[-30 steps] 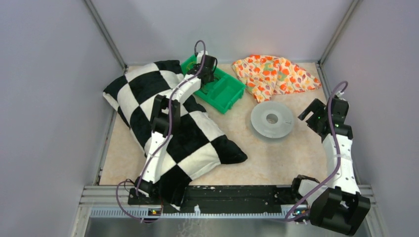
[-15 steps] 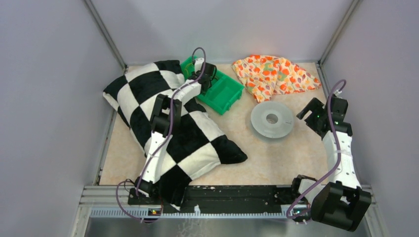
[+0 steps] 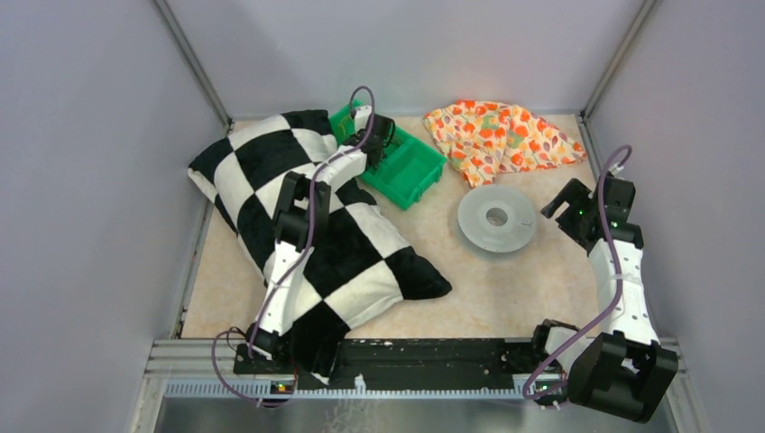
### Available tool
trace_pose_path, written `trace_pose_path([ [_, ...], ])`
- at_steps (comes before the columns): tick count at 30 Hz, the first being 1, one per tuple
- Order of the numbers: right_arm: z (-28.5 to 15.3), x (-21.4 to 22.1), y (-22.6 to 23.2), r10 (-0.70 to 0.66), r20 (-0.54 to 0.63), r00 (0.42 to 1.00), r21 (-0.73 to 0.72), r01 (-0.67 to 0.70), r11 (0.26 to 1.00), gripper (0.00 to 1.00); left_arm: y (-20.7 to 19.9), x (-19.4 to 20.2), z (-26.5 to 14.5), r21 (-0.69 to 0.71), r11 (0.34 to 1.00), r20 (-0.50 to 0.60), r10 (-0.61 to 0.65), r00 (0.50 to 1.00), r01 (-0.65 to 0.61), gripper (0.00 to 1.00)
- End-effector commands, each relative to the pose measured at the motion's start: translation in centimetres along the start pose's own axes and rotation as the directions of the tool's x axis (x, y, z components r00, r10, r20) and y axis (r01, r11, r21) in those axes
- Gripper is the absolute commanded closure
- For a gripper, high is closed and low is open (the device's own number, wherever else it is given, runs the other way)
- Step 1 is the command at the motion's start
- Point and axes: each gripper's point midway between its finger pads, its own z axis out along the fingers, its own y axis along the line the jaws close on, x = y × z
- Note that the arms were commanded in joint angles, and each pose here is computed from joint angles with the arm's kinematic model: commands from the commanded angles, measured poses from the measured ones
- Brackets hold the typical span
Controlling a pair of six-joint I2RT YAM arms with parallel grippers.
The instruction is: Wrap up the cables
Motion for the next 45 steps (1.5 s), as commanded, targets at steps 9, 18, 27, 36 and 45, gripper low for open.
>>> trace_pose_path([
  [9,-2.3,-2.2,2.3,-0.007,0.089,0.996,-0.101,0.016,0.995,0.17,-3.1,-16.5,-17.5,0.21,0.97,0.357,0.039,0.933,-0.121,1.0],
  [18,-3.8,-2.6,4.7,-0.037,0.094,0.995,-0.203,0.055,0.978,0.17,-5.6,-18.6,-24.2,0.426,0.862,0.401,0.09,0.912,-0.273,1.0],
  [27,-10.8,-2.7,16.5,-0.071,0.129,0.989,-0.671,0.14,0.729,0.17,-10.5,-11.9,-34.4,0.886,0.402,0.213,0.089,0.973,-0.23,1.0],
  [36,-14.2,0.1,22.9,-0.011,0.072,0.997,-0.86,0.067,0.506,0.15,-10.2,-9.3,-39.4,0.983,0.184,0.029,-0.015,0.999,-0.025,1.0],
  [45,-12.6,4.6,25.9,-0.168,0.069,0.983,-0.842,0.148,0.519,0.21,-10.2,-9.1,-40.9,0.994,0.106,-0.017,-0.025,1.0,0.02,1.0],
])
